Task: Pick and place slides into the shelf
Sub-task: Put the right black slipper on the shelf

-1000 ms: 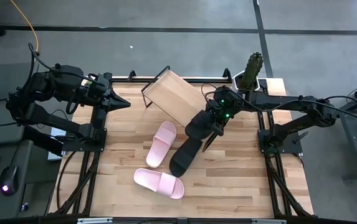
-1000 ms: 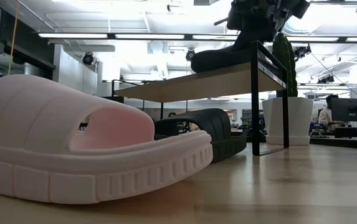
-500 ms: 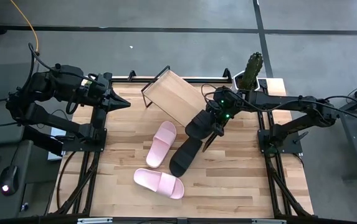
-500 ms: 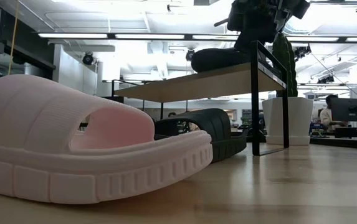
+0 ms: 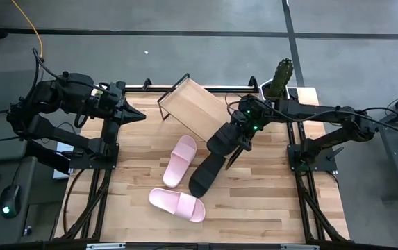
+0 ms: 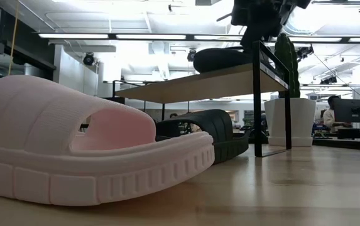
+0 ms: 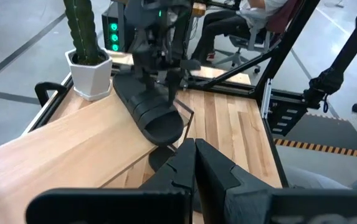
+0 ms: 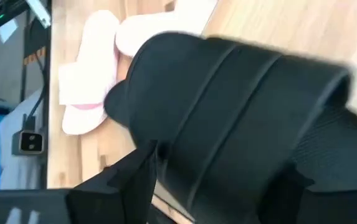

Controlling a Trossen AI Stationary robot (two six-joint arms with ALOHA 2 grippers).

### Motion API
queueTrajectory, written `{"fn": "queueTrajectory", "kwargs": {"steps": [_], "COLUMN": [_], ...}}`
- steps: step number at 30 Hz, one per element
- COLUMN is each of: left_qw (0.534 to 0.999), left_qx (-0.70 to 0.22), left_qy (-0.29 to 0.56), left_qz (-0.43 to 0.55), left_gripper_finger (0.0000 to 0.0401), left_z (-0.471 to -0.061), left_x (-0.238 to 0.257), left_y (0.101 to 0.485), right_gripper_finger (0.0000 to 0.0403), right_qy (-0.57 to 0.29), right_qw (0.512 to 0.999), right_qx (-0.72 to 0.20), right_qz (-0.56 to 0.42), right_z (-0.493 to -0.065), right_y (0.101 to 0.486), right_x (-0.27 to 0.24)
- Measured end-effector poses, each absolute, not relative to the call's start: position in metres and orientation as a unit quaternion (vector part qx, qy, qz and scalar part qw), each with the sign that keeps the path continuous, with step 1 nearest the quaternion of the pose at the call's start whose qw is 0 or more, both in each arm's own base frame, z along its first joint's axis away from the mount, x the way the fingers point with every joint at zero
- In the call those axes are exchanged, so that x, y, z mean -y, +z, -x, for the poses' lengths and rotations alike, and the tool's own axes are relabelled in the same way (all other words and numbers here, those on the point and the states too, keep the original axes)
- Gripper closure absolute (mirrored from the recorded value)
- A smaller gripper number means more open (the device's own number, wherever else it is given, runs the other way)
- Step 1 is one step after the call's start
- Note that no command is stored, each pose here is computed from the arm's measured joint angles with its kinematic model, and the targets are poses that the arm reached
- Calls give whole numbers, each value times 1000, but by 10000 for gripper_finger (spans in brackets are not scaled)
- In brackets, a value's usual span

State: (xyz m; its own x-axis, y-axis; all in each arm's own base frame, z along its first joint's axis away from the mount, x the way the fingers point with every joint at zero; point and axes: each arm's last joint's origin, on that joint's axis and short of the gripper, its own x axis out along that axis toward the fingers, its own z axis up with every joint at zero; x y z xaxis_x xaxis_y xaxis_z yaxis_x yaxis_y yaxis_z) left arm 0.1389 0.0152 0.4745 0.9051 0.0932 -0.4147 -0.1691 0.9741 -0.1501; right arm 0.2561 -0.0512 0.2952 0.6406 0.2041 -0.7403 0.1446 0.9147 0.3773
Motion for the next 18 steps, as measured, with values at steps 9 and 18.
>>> {"fn": "queueTrajectory", "kwargs": {"steps": [9, 18], "left_qw": [965, 966], "left_qx": [-236, -232], "left_qy": [69, 69], "left_qz": [93, 93], "left_gripper_finger": [400, 400], "left_z": [-152, -153], "left_x": [-17, -17], "left_y": [454, 454], "right_gripper_finger": [192, 192], "right_qy": [-14, -63], "right_qw": [893, 889], "right_qx": [-413, -426], "right_qz": [-177, -154], "right_z": [-256, -252], "right_y": [307, 323], "right_x": [54, 56]}}
